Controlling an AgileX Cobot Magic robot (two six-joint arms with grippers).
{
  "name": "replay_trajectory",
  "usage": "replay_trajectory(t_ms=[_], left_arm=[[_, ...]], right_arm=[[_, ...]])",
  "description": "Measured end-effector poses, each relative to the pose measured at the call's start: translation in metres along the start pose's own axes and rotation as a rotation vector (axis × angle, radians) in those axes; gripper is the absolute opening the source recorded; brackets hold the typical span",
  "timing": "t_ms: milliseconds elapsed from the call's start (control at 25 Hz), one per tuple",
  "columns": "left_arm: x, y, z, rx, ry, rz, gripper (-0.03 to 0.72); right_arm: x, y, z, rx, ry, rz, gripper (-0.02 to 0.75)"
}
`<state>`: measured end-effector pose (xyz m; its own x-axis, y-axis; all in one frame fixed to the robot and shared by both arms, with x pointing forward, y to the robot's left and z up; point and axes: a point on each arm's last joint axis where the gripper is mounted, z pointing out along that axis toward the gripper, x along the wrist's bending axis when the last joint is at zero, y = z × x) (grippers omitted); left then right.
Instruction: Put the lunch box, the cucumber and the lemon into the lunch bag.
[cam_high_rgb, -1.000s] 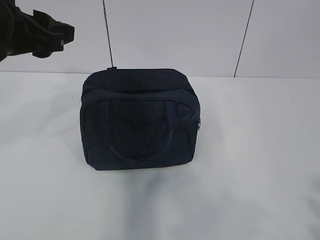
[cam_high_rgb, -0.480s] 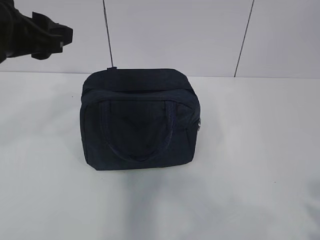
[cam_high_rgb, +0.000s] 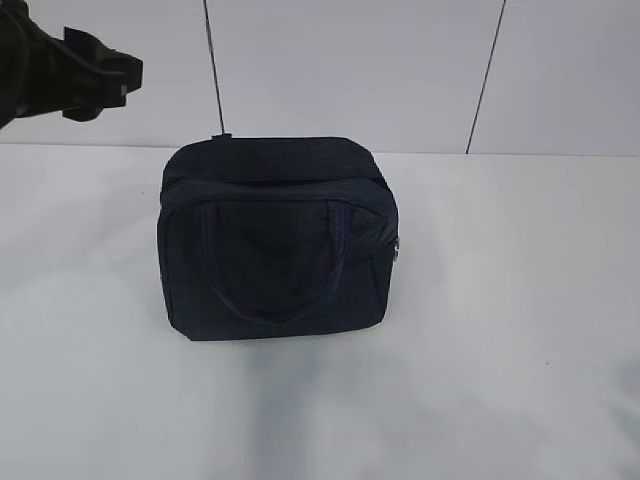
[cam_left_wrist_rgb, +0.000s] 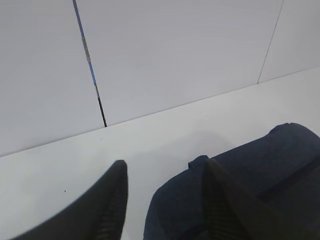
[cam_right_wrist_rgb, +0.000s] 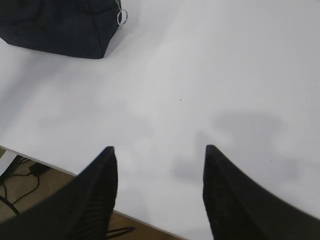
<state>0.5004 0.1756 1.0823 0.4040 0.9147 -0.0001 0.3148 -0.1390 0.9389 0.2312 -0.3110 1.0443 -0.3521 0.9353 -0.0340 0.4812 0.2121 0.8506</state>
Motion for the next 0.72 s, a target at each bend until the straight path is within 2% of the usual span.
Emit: replay_trajectory(t_ms=[160, 320, 440, 600, 720], left_arm=[[0.0001, -0.0027, 0.0035, 0.013, 0.002, -0.001, 0.340], [0.0001, -0.0038, 0.0049, 0.018, 0.002, -0.001, 0.340], [0.0001, -0.0038, 0.0049, 0.018, 0.002, -0.001, 0.340], [0.0002, -0.0038, 0.0049, 0.018, 0.004, -0.001, 0.340], [0.0002, -0.0038, 0.0049, 0.018, 0.004, -0.001, 0.340]], right_arm=[[0.0004, 0.0000, -0.0003, 0.000, -0.046, 0.024, 0.435], [0.0023, -0.0006, -0.0014, 0.007, -0.214, 0.124, 0.435], [0.0038, -0.0008, -0.0019, 0.011, -0.309, 0.182, 0.435], [0.0050, -0.0009, -0.0022, 0.014, -0.388, 0.231, 0.435], [0.0054, -0.0009, -0.0022, 0.016, -0.414, 0.247, 0.435]])
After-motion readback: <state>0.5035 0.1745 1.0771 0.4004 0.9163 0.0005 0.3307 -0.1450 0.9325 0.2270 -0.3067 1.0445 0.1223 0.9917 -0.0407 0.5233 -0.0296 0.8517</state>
